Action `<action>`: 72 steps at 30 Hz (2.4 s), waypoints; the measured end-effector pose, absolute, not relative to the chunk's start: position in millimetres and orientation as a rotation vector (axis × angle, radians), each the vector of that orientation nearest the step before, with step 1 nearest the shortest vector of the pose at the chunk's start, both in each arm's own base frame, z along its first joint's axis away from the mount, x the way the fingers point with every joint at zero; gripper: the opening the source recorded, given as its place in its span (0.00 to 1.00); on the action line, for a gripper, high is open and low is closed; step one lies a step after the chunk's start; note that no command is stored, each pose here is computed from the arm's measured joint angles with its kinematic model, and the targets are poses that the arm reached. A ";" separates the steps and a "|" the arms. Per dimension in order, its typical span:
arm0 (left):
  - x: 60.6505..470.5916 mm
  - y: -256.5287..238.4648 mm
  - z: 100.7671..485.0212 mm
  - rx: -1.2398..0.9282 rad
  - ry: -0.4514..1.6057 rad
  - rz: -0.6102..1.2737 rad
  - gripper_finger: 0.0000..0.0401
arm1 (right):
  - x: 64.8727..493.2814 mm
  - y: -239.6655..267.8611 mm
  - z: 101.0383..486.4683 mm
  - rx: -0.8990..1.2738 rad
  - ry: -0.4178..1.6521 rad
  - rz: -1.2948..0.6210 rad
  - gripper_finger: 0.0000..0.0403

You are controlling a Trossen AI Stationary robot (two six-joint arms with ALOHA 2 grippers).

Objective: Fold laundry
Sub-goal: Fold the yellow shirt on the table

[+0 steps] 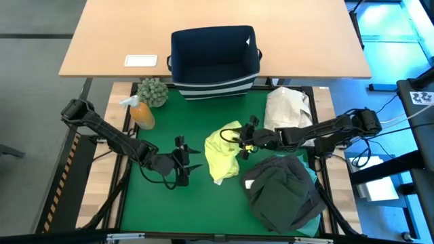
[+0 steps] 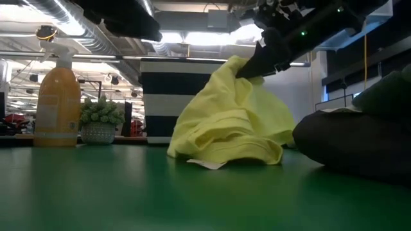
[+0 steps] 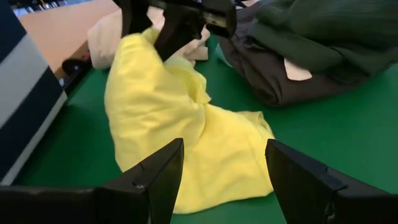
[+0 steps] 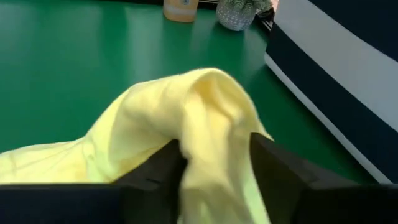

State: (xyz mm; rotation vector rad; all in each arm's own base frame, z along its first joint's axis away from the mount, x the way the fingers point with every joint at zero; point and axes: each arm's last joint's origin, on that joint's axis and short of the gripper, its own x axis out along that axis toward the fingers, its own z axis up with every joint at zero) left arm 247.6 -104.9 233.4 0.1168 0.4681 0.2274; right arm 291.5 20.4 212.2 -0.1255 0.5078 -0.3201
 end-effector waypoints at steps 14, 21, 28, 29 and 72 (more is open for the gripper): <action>245.1 -104.4 225.5 0.078 0.495 0.207 0.55 | 296.5 21.0 223.1 -0.091 0.388 -0.321 0.72; 245.7 -102.8 225.5 0.089 0.497 0.208 0.55 | 298.1 21.2 227.1 -0.080 0.345 -0.322 0.72; 247.2 -99.2 225.4 0.085 0.498 0.223 0.55 | 301.3 25.2 233.7 -0.036 0.274 -0.190 0.72; 247.2 -99.2 225.4 0.085 0.499 0.222 0.55 | 301.6 25.6 234.7 -0.031 0.264 -0.174 0.72; 281.7 -76.0 144.9 0.163 0.827 0.222 0.29 | 301.0 26.0 232.4 -0.012 0.287 -0.162 0.72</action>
